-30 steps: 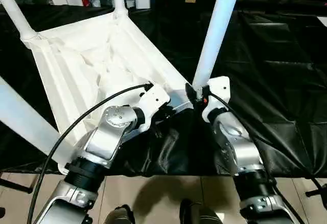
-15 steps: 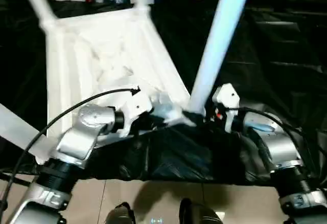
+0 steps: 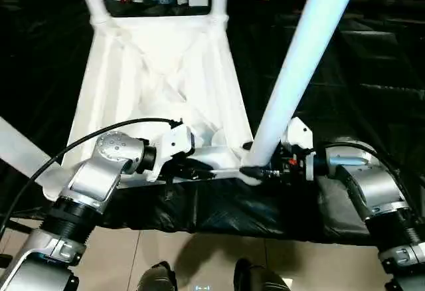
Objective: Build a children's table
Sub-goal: Rotate leg to tighten
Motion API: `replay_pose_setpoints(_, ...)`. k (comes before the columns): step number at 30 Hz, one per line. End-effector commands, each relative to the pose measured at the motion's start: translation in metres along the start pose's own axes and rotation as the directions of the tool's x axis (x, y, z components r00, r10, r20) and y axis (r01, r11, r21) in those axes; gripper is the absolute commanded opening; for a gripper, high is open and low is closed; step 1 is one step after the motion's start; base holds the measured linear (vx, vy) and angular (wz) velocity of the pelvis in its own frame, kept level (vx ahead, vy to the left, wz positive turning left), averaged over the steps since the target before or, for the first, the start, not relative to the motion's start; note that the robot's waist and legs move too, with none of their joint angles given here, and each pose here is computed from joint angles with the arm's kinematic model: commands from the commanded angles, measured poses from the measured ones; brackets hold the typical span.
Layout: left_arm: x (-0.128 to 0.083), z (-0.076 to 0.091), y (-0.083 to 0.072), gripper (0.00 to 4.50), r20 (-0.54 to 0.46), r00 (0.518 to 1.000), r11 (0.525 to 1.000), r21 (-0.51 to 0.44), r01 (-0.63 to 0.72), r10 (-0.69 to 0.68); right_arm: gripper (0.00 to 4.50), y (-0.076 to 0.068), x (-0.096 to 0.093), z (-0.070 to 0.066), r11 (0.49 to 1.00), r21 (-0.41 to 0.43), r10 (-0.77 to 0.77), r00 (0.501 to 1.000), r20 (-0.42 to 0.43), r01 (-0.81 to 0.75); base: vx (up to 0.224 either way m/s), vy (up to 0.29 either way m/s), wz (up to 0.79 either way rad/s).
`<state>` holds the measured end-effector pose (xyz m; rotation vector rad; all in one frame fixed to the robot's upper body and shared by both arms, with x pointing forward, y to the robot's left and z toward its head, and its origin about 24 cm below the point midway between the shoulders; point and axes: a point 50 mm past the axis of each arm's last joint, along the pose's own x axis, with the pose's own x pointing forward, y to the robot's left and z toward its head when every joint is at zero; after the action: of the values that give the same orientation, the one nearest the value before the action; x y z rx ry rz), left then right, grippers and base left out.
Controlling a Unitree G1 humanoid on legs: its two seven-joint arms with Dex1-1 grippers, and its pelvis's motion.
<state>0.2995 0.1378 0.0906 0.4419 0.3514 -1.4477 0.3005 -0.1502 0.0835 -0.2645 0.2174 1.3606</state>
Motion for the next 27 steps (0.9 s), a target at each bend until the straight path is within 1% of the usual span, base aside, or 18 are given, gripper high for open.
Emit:
replay_pose_setpoints(1,0.003,-0.003,-0.001,0.00,-0.015,0.999,0.999,-0.012,0.032,-0.032,2.52,0.008,0.006,-0.002,0.996,0.012,0.091,0.996,-0.013,-0.091,0.000,0.000,0.00)
replay_pose_setpoints(5,0.002,-0.003,0.000,0.00,-0.014,0.999,0.999,-0.015,0.035,-0.036,2.49,0.009,0.006,-0.002,0.995,0.016,0.099,0.995,-0.010,-0.099,0.000,0.000,0.00)
replay_pose_setpoints(10,0.005,0.000,0.001,0.00,0.014,1.000,0.999,-0.037,0.024,-0.024,2.48,0.016,0.009,-0.009,0.992,0.070,0.103,0.994,0.017,-0.104,0.000,0.000,0.00)
replay_pose_setpoints(12,0.009,0.002,0.003,0.00,0.038,0.999,0.999,-0.050,-0.012,0.014,2.48,0.017,0.012,-0.014,0.994,0.090,0.065,0.998,0.019,-0.066,0.000,0.000,0.00)
replay_pose_setpoints(13,0.014,0.005,0.006,0.00,0.055,0.996,0.996,-0.061,-0.065,0.068,2.48,0.016,0.016,-0.020,0.994,0.111,-0.006,1.000,0.014,0.005,0.000,0.000,0.00)
replay_pose_setpoints(14,0.014,0.005,0.006,0.00,0.055,0.996,0.996,-0.061,-0.065,0.068,2.48,0.016,0.016,-0.020,0.994,0.111,-0.006,1.000,0.014,0.005,0.000,0.000,0.00)
replay_pose_setpoints(15,0.020,0.006,0.009,0.00,0.055,0.990,0.990,-0.065,-0.129,0.133,2.48,0.012,0.022,-0.024,0.984,0.139,-0.115,0.993,0.014,0.112,0.000,0.000,0.00)
replay_pose_setpoints(18,0.029,0.008,0.013,0.00,0.051,0.976,0.975,-0.080,-0.208,0.212,2.48,0.006,0.034,-0.029,0.942,0.205,-0.273,0.962,0.010,0.266,0.000,0.000,0.00)
replay_pose_setpoints(20,0.035,0.011,0.014,0.00,0.059,0.967,0.966,-0.093,-0.242,0.248,2.47,0.006,0.043,-0.029,0.911,0.241,-0.350,0.936,0.028,0.334,0.000,0.000,0.00)
replay_pose_setpoints(21,0.039,0.013,0.015,0.00,0.065,0.959,0.958,-0.103,-0.267,0.275,2.38,0.005,0.050,-0.029,0.881,0.275,-0.408,0.912,0.034,0.384,0.000,0.000,0.00)
replay_pose_setpoints(22,0.042,0.015,0.016,0.00,0.068,0.954,0.952,-0.111,-0.285,0.293,2.38,0.005,0.054,-0.028,0.859,0.299,-0.446,0.894,0.035,0.417,0.000,0.000,0.00)
replay_pose_setpoints(23,0.048,0.018,0.018,0.00,0.066,0.937,0.935,-0.112,-0.335,0.344,2.32,0.004,0.065,-0.026,0.806,0.331,-0.531,0.847,0.038,0.490,0.000,0.000,0.00)
replay_pose_setpoints(24,0.049,0.018,0.018,0.00,0.065,0.935,0.934,-0.112,-0.340,0.348,2.28,0.004,0.066,-0.026,0.800,0.334,-0.539,0.841,0.038,0.498,0.000,0.000,0.00)
replay_pose_setpoints(25,0.051,0.019,0.019,0.00,0.064,0.929,0.928,-0.109,-0.356,0.364,2.26,0.003,0.069,-0.025,0.781,0.342,-0.567,0.823,0.035,0.523,0.000,0.000,0.00)
replay_pose_setpoints(26,0.057,0.023,0.020,0.00,0.076,0.910,0.909,-0.126,-0.397,0.408,2.18,0.001,0.079,-0.025,0.725,0.317,-0.640,0.769,-0.019,0.611,0.000,0.000,0.00)
replay_pose_setpoints(27,0.060,0.026,0.021,0.00,0.084,0.899,0.899,-0.134,-0.417,0.430,2.18,-0.001,0.084,-0.025,0.694,0.293,-0.676,0.736,-0.048,0.657,0.000,0.000,0.00)
